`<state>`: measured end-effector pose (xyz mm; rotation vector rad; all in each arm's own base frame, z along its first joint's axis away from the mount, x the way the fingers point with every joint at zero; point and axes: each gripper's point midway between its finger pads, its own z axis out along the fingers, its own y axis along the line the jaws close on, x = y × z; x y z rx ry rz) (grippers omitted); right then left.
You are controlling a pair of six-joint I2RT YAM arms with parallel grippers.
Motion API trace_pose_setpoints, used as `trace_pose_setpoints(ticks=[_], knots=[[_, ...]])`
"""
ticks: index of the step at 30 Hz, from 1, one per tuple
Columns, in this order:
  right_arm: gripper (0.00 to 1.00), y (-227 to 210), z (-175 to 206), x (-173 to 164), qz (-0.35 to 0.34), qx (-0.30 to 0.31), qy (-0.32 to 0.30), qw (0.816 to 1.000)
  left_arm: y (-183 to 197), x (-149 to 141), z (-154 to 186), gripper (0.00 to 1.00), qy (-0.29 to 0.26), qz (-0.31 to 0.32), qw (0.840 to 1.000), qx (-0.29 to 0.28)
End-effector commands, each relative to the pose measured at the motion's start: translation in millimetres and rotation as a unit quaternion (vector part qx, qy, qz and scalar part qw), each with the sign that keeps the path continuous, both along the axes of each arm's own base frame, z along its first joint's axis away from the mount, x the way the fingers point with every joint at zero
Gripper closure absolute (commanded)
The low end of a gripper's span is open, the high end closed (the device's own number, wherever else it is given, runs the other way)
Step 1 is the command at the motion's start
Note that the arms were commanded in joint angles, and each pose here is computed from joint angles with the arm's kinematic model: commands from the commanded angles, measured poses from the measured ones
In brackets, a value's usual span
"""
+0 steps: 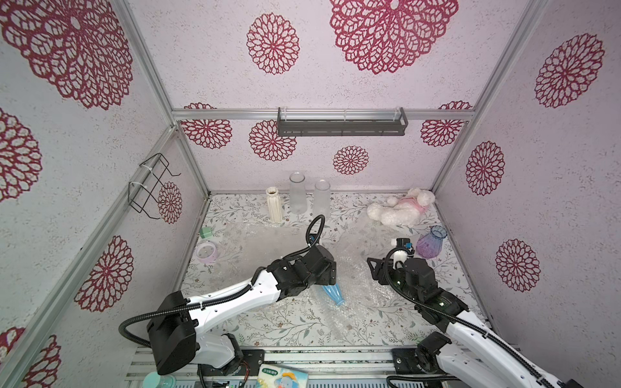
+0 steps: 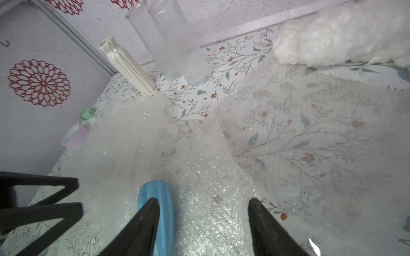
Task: Unwrap the vase from the bubble wrap
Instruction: Unwrap the bubble wrap at the center of the board.
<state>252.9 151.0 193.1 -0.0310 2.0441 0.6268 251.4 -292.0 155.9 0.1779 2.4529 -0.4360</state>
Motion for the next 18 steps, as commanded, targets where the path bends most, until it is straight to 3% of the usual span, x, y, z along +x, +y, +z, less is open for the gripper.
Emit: trace_pose_setpoints(ticks=[1, 11, 18], knots=[[0.35, 6, -9, -17, 0.040, -0.008, 0.001, 0.999, -3, -2, -9, 0.12, 0.006, -0.018, 0.999, 0.028], [0.36, 38, -53, -69, 0.129, 0.012, -0.032, 0.991, 0, 13, -41, 0.11, 0.068, 0.025, 0.997, -0.004], [0.35, 64, -86, -83, 0.175, -0.047, -0.033, 0.983, -3, 22, -59, 0.11, 0.102, 0.035, 0.994, -0.014]])
